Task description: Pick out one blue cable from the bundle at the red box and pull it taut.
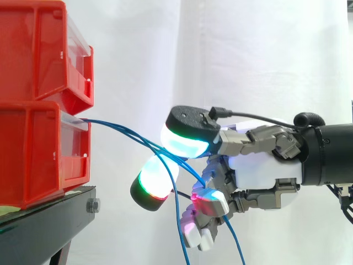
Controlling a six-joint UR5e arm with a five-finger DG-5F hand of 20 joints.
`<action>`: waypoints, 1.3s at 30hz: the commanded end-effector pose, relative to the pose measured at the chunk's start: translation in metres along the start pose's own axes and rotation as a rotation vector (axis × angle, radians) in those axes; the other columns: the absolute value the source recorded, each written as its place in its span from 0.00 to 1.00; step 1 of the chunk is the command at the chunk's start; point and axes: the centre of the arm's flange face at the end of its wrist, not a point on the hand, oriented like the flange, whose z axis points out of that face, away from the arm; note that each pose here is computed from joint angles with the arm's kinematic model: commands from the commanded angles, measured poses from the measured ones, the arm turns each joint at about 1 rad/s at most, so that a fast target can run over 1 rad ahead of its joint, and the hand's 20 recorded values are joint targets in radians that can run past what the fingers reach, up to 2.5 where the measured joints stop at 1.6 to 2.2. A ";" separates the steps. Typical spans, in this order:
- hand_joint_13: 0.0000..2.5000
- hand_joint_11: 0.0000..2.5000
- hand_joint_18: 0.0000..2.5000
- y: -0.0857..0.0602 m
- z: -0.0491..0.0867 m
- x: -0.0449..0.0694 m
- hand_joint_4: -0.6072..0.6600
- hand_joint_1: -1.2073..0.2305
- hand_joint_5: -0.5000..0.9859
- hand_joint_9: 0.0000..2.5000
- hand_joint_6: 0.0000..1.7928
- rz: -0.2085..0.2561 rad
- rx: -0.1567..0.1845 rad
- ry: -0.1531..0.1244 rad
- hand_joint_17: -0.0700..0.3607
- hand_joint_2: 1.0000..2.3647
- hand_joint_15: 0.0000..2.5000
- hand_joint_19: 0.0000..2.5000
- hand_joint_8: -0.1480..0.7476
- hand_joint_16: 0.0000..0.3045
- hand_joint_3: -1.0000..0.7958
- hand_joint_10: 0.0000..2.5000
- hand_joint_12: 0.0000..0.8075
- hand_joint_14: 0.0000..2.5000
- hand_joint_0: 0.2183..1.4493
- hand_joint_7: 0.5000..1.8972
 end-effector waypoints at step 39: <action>0.40 0.39 0.34 0.012 -0.001 -0.001 0.34 0.16 0.28 0.54 0.52 0.041 0.037 0.043 0.37 0.00 0.27 0.26 0.41 0.13 0.28 0.01 0.39 0.01 0.34 0.37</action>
